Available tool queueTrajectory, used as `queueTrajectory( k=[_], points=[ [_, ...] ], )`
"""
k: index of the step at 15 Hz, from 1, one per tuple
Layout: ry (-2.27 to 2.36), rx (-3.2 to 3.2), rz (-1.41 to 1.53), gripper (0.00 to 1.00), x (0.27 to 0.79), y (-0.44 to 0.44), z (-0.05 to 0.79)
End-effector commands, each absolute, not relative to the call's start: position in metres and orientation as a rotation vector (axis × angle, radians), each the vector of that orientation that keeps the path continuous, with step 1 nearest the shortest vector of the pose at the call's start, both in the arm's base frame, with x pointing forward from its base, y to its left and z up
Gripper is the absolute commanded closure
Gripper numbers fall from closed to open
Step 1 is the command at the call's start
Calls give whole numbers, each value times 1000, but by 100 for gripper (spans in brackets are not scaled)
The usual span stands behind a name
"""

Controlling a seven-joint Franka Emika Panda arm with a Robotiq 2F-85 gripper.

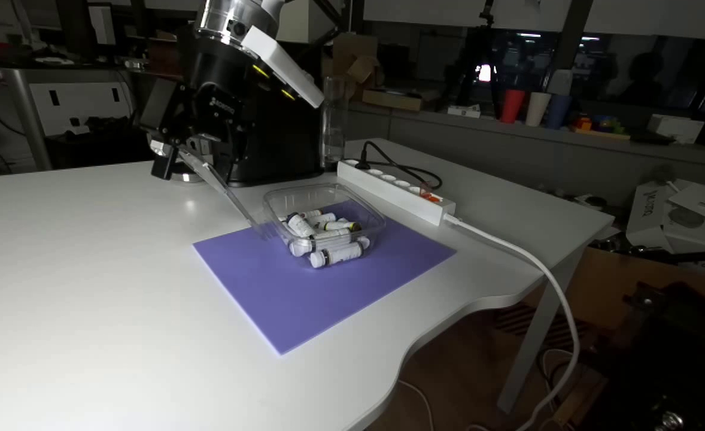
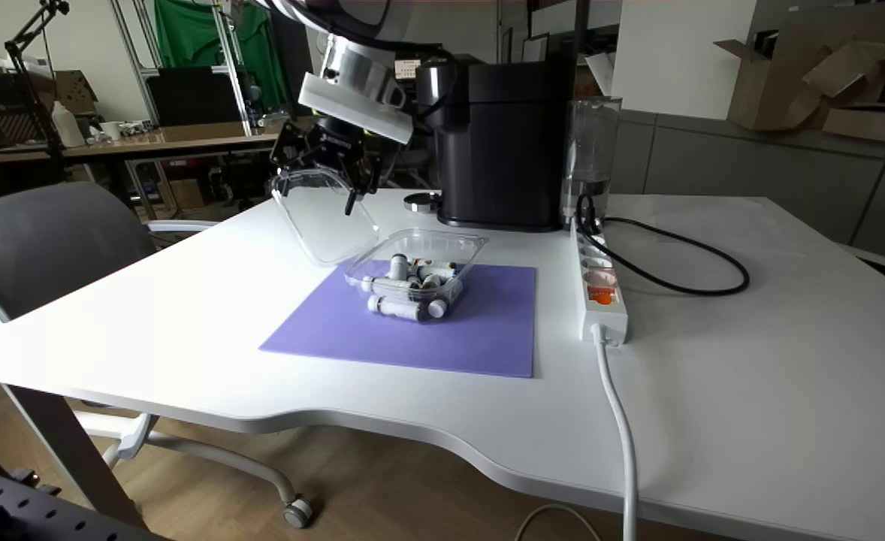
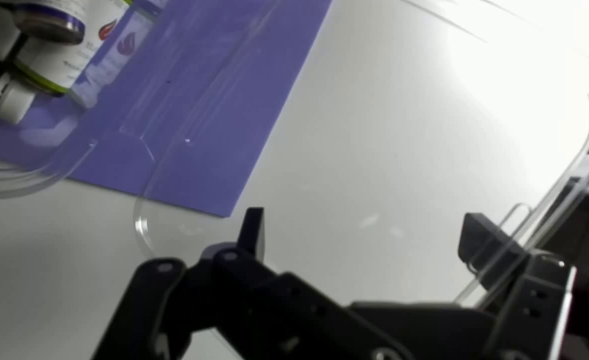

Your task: Open colourless box

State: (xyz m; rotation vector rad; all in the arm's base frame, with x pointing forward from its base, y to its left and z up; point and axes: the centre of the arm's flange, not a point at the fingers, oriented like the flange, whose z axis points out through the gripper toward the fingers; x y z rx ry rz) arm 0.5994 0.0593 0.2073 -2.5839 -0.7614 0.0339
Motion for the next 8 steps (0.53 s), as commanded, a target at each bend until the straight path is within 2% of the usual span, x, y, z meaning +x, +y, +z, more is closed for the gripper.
queueTrajectory(
  k=[1,8],
  points=[
    [-753,-2702,-19,0,581,88,219],
    [-876,-2867,-175,0,571,127,237]
  ],
)
